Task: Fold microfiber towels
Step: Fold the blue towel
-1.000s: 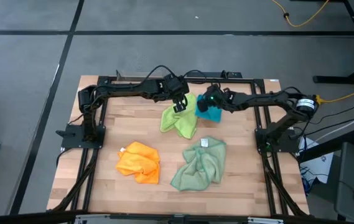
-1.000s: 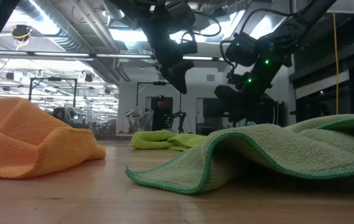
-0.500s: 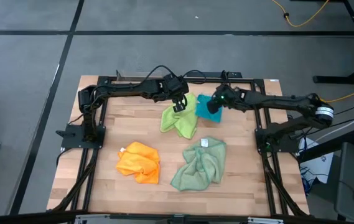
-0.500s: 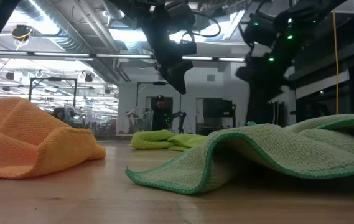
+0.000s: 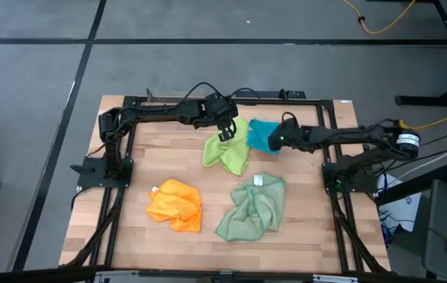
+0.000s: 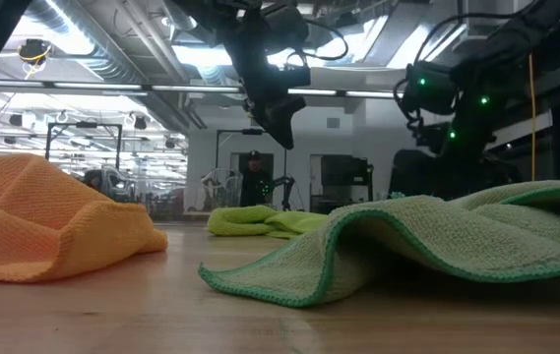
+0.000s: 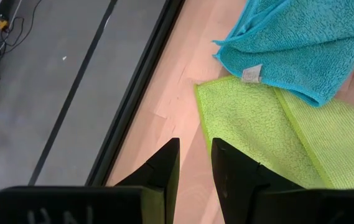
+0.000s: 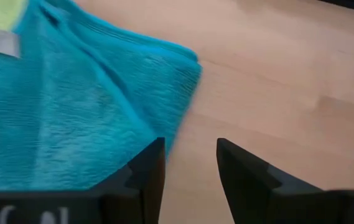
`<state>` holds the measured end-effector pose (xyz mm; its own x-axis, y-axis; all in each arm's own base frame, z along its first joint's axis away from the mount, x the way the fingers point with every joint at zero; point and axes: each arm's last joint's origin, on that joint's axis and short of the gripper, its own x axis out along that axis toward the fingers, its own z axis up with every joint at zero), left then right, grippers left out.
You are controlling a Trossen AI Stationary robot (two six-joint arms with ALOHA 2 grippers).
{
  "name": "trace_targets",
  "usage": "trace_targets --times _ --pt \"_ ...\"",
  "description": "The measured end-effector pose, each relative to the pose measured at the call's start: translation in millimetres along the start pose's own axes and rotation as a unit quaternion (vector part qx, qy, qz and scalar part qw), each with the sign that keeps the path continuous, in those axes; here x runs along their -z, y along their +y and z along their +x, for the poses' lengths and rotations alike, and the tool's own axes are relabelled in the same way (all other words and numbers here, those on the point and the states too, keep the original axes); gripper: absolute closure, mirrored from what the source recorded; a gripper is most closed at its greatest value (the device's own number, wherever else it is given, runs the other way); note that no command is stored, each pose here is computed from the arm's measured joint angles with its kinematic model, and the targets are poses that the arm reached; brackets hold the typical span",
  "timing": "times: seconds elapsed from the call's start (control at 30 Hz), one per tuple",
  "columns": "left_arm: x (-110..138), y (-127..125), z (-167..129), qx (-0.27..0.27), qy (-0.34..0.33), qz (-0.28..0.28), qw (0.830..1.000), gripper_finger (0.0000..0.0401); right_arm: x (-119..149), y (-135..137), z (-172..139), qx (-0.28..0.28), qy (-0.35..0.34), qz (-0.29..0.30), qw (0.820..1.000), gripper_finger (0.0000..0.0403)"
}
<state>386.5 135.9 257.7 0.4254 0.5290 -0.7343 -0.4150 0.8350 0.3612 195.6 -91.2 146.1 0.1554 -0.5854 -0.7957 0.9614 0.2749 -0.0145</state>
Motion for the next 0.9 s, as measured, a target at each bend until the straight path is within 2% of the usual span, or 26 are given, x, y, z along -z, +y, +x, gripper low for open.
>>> trace_targets --times 0.13,0.27,0.33,0.4,0.53,0.63,0.7,0.9 --pt "0.0 0.0 0.0 0.0 0.0 0.0 1.0 0.0316 0.6 1.2 3.1 0.008 -0.005 0.0 1.0 0.0265" --pt "-0.1 0.0 0.0 0.0 -0.001 0.0 1.0 0.0316 -1.1 9.4 10.2 -0.017 -0.015 0.004 1.0 0.027" --pt "-0.1 0.0 0.0 0.0 -0.001 0.0 1.0 0.0316 -4.5 17.6 13.5 -0.06 -0.024 -0.001 0.998 0.0271" --pt "-0.1 0.0 0.0 0.0 -0.001 0.0 1.0 0.0316 -10.4 27.9 13.9 -0.126 -0.037 -0.015 0.991 0.0271" --pt "-0.1 0.0 0.0 0.0 -0.001 0.0 1.0 0.0316 -22.9 45.3 5.3 -0.259 -0.08 -0.058 0.961 0.0272" --pt "-0.1 0.0 0.0 0.0 -0.001 0.0 1.0 0.0316 -25.4 51.5 0.2 -0.309 -0.095 -0.082 0.943 0.0272" --pt "-0.1 0.0 0.0 0.0 -0.001 0.0 1.0 0.0316 -24.3 52.8 -0.8 -0.316 -0.093 -0.089 0.94 0.0272" --pt "-0.1 0.0 0.0 0.0 -0.001 0.0 1.0 0.0316 -19.7 49.2 2.4 -0.288 -0.072 -0.092 0.95 0.0272"
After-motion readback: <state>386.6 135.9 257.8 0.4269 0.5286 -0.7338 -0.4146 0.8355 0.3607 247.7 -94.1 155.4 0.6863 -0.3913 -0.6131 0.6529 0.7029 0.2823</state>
